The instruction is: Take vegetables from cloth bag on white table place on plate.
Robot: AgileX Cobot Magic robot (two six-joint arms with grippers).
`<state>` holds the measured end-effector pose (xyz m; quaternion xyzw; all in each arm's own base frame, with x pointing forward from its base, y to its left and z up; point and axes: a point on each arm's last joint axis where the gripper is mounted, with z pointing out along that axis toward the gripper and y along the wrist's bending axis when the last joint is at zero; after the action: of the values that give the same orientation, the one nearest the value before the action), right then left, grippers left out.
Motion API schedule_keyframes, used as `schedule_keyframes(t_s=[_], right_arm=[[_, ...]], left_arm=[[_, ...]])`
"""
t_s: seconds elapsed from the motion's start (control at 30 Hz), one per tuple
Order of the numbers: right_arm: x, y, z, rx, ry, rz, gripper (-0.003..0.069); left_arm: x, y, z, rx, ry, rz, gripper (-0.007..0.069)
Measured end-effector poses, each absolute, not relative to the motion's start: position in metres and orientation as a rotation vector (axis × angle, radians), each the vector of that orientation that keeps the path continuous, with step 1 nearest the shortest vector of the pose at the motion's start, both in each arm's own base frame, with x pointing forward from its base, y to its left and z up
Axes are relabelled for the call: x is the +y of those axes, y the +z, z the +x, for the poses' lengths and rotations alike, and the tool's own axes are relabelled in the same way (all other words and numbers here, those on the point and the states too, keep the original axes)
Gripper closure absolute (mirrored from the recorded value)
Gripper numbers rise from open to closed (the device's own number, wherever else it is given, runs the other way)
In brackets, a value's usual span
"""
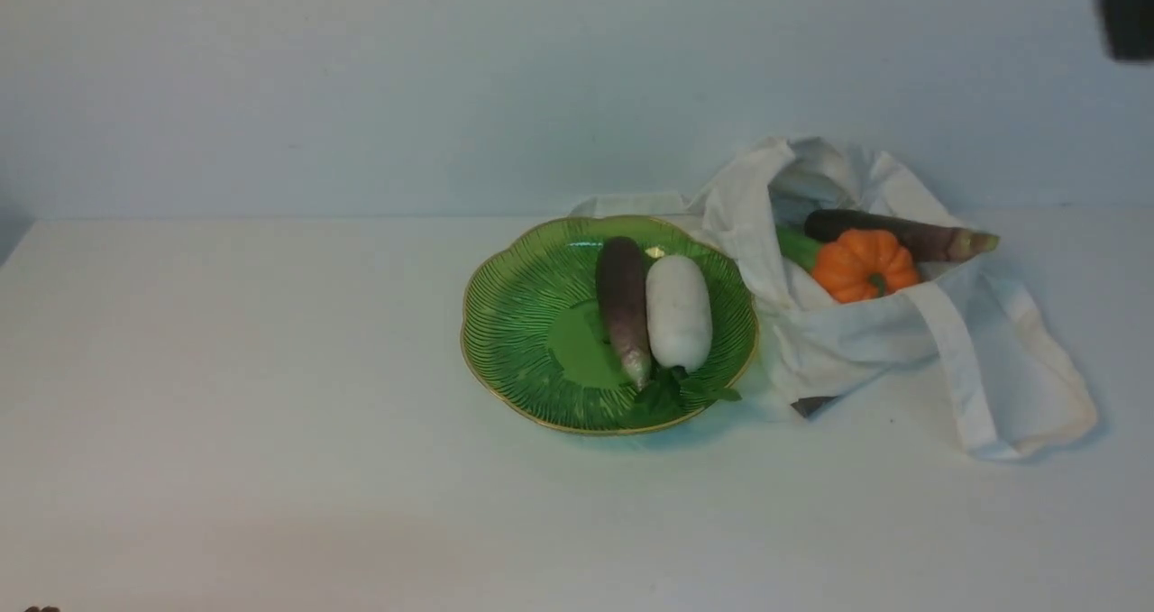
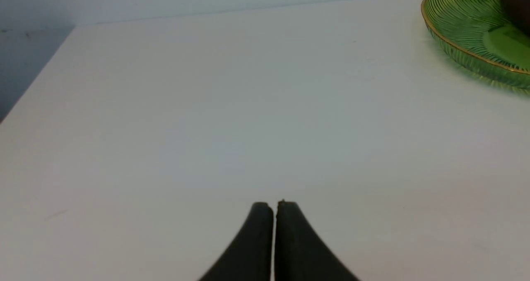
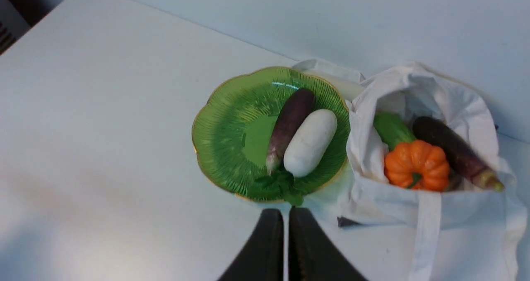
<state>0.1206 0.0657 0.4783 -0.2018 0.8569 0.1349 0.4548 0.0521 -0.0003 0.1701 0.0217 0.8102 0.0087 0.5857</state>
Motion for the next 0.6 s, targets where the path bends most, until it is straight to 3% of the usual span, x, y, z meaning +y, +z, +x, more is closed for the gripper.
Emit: schedule_keyframes(t_s=[0.1,0.2,0.37,0.6], right_arm=[[0.043,0.463,0.077,1.977,0.355,-0.465,0.0671],[0.021,0.417,0.034,1.696,0.413,-0.396,0.0673],[0.007,0.357,0.010,1.311,0.411,-0.338,0.0673],[0.010,0.316,0.018,1.189,0.380,-0.319,0.0673]], left_arm=[[0.000,0.170,0.052,1.889,0.020,0.051,0.0630],[0.000,0.170,0.052,1.889,0.020,0.051,0.0630],[0.000,0.170,0.052,1.889,0.020,0.051,0.0630],[0.000,0.170,0.052,1.889,0.020,0.051,0.0630]])
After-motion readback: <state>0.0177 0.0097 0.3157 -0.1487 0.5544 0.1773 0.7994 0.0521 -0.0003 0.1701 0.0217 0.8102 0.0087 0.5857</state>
